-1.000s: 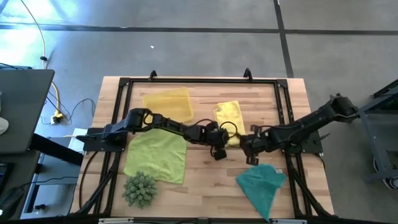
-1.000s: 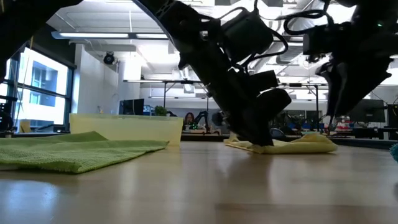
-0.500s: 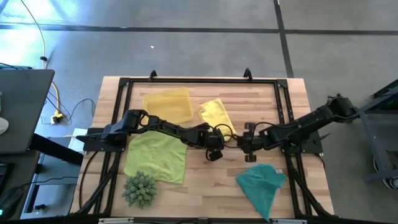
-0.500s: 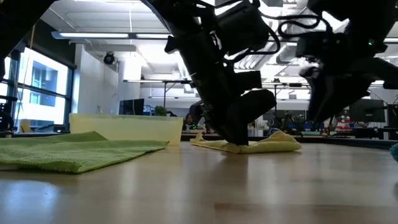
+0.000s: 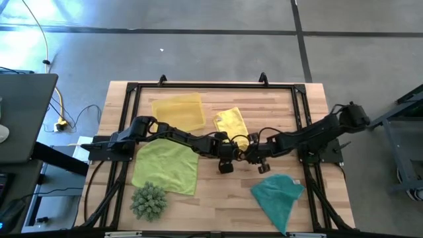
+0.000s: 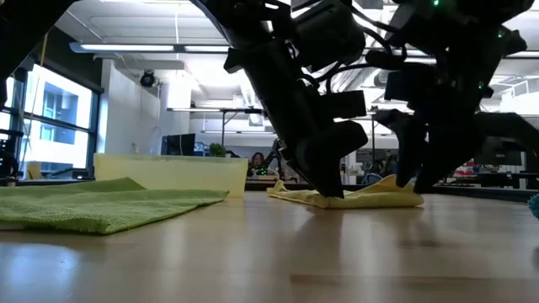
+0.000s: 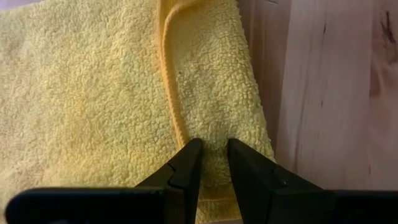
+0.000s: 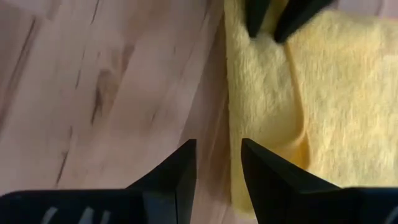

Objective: Roll microfiber towels into tight, uniform cylinder then place into a basket
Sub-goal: Roll the yellow microfiber towel

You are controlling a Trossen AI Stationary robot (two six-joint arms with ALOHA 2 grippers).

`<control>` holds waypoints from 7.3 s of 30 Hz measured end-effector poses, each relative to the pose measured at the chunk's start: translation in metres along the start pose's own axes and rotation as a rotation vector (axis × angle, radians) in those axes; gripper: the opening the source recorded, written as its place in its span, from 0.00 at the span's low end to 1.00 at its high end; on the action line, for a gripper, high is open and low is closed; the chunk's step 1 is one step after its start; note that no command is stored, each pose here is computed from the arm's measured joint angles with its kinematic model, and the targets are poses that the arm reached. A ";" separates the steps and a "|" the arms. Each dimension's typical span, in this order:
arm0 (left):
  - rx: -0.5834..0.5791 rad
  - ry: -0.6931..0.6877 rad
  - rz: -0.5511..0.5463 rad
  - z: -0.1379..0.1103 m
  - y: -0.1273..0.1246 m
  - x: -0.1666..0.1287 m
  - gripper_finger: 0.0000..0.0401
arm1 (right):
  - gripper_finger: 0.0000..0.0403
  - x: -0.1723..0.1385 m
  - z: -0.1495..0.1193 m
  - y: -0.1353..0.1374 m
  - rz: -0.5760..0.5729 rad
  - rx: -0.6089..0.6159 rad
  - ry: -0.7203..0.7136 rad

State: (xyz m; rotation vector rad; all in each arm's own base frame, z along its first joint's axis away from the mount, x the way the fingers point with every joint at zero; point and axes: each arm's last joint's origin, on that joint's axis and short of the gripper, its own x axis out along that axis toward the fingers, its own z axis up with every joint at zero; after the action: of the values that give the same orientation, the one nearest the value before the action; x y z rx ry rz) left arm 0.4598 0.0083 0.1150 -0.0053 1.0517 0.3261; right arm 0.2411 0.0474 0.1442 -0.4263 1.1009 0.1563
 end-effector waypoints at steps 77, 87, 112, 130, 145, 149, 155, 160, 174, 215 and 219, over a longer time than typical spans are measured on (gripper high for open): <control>0.044 -0.098 -0.153 0.016 -0.024 -0.059 0.19 | 0.00 0.015 -0.044 -0.032 0.369 0.739 -0.016; 0.199 -0.170 -0.080 0.014 -0.045 -0.059 0.20 | 0.00 0.014 -0.053 -0.050 0.489 1.012 0.002; 0.162 -0.112 0.100 -0.002 -0.048 -0.020 0.40 | 0.00 0.013 -0.056 -0.056 0.498 1.046 -0.006; -0.161 -0.006 -0.235 -0.002 -0.013 -0.005 0.01 | 0.23 0.013 -0.055 -0.048 0.468 0.747 -0.020; -0.271 0.071 -0.337 -0.002 0.002 -0.015 0.00 | 0.36 -0.013 -0.042 -0.034 0.283 0.263 -0.143; -0.294 0.063 -0.332 -0.004 0.002 -0.014 0.00 | 0.33 -0.016 -0.033 -0.024 0.232 0.090 -0.194; -0.317 0.013 -0.369 -0.013 0.003 -0.015 0.00 | 0.32 -0.018 -0.026 -0.011 0.177 -0.012 -0.203; -0.391 -0.108 -0.397 -0.031 0.013 -0.028 0.00 | 0.32 -0.018 -0.025 -0.007 0.166 -0.014 -0.203; -0.646 -0.205 -0.371 -0.075 0.017 -0.022 0.00 | 0.32 -0.014 -0.015 -0.012 0.057 0.060 -0.262; -0.505 -0.328 -0.351 -0.069 0.004 -0.028 0.18 | 0.01 0.015 -0.032 -0.019 0.171 0.705 -0.033; -0.426 -0.358 -0.267 -0.069 0.006 -0.027 0.25 | 0.00 0.015 -0.034 -0.021 0.166 0.719 -0.023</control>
State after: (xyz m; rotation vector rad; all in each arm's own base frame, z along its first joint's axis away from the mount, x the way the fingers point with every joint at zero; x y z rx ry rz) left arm 0.3869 -0.0045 0.1045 -0.4508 0.6024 0.2897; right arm 0.2268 0.0128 0.1229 0.3095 1.0902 -0.0936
